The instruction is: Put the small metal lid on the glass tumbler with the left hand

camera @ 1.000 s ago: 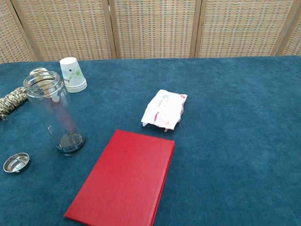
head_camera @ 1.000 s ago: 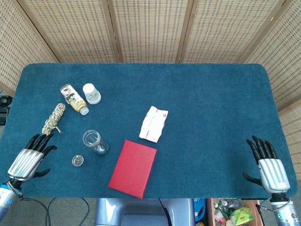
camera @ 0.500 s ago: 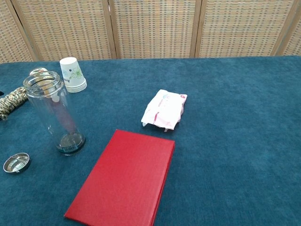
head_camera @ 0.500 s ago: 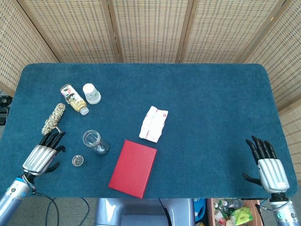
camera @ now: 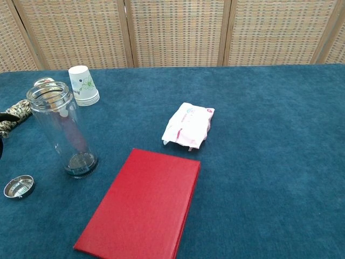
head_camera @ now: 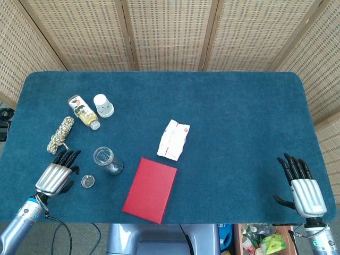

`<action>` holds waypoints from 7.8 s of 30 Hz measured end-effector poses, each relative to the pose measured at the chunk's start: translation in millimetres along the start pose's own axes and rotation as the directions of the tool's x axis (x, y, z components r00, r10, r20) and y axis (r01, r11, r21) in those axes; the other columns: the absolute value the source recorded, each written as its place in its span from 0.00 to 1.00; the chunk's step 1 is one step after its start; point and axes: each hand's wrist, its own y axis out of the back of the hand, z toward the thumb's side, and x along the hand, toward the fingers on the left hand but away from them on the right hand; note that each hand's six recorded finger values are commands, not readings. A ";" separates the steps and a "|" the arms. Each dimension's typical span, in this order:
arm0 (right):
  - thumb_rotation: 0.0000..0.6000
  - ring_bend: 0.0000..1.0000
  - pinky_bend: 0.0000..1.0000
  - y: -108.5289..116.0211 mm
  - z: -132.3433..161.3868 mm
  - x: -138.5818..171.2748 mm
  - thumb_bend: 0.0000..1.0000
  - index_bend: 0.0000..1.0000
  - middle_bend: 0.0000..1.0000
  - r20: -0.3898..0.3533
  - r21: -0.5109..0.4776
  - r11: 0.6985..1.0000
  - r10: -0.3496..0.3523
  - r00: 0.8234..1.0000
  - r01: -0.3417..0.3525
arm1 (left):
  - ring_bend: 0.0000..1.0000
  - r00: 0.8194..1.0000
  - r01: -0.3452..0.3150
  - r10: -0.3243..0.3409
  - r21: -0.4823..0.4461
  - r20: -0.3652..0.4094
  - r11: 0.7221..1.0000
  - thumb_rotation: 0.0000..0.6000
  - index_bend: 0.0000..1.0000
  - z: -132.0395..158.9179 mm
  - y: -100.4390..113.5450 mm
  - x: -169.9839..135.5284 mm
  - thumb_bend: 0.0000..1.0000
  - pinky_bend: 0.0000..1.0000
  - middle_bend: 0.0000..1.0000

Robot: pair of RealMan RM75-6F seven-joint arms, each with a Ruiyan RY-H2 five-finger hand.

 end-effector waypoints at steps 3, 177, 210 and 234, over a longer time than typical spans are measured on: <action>1.00 0.00 0.00 -0.2 -0.1 0.1 0.00 0.00 0.00 0.000 0.000 1.000 0.001 1.000 -0.001 | 0.00 1.000 0.008 -0.008 0.006 0.000 1.000 1.00 0.45 0.9 -3.6 2.7 0.41 0.00 0.00; 1.00 0.00 0.00 -2.9 1.1 3.7 0.00 0.00 0.00 -0.016 -0.018 1.000 0.021 1.000 -0.021 | 0.00 0.974 -0.200 0.209 -0.100 0.091 0.975 1.00 0.58 76.6 159.8 51.8 0.48 0.00 0.00; 1.00 0.00 0.00 -3.1 0.9 3.1 0.00 0.00 0.00 -0.010 -0.018 1.000 0.022 1.000 -0.022 | 0.00 0.980 -0.176 0.181 -0.076 0.080 0.982 1.00 0.53 70.8 149.3 51.4 0.48 0.00 0.00; 1.00 0.00 0.00 -2.7 1.2 3.4 0.00 0.00 0.00 -0.010 -0.020 1.000 0.019 1.000 -0.019 | 0.00 0.979 -0.192 0.195 -0.043 0.064 0.980 1.00 0.28 68.6 150.4 51.2 0.45 0.00 0.00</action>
